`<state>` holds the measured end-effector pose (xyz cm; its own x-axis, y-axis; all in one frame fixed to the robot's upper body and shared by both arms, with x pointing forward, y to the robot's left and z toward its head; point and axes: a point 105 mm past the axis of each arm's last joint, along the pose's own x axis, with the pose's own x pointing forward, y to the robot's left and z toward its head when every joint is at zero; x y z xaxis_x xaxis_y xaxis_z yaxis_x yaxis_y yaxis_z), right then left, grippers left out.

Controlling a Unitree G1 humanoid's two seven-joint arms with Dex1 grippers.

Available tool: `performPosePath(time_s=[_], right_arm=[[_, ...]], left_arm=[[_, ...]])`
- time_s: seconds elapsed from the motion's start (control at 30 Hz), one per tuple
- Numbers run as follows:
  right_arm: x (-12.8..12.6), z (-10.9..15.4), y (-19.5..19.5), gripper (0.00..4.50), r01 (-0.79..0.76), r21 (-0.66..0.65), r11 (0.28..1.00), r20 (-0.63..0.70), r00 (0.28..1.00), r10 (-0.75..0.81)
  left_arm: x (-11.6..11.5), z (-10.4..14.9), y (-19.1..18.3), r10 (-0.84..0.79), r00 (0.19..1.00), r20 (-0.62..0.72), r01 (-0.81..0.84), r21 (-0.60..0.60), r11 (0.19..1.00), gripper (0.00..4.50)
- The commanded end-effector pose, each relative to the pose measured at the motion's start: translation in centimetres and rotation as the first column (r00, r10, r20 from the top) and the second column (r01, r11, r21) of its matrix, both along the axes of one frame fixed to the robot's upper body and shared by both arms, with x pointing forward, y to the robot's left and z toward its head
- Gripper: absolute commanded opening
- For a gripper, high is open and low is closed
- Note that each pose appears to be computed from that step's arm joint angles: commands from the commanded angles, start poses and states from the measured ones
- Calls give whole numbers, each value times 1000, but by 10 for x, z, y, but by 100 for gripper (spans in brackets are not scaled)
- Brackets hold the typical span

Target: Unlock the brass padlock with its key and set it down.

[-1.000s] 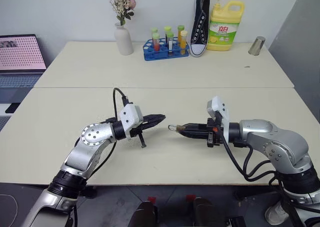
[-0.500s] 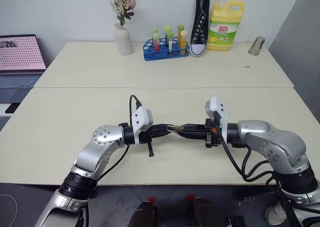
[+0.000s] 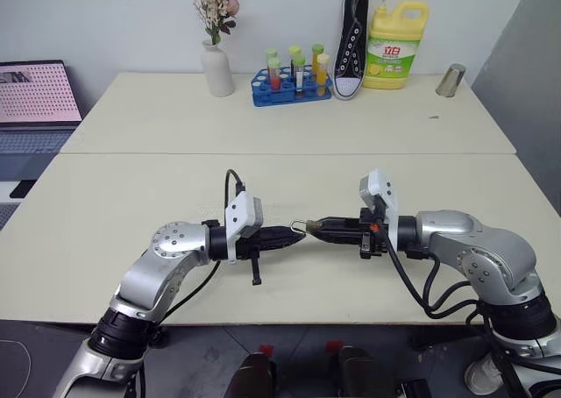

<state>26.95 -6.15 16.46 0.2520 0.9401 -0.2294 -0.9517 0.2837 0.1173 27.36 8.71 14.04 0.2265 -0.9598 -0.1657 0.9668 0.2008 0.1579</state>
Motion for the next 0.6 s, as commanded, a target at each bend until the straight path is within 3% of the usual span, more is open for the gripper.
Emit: performPosePath(time_s=[0.03,0.47,0.6], right_arm=[[0,13,2,13,-17,12,1000,60,998,16],[-1,10,1,13,-20,6,1000,51,999,20],[-1,12,2,13,-20,17,1000,46,999,20]], left_arm=[[-4,19,2,-16,1000,22,17,-37,999,0],[-3,44,-5,-8,997,-70,-4,-164,986,0],[-3,43,-2,-8,998,-56,0,-137,991,0]])
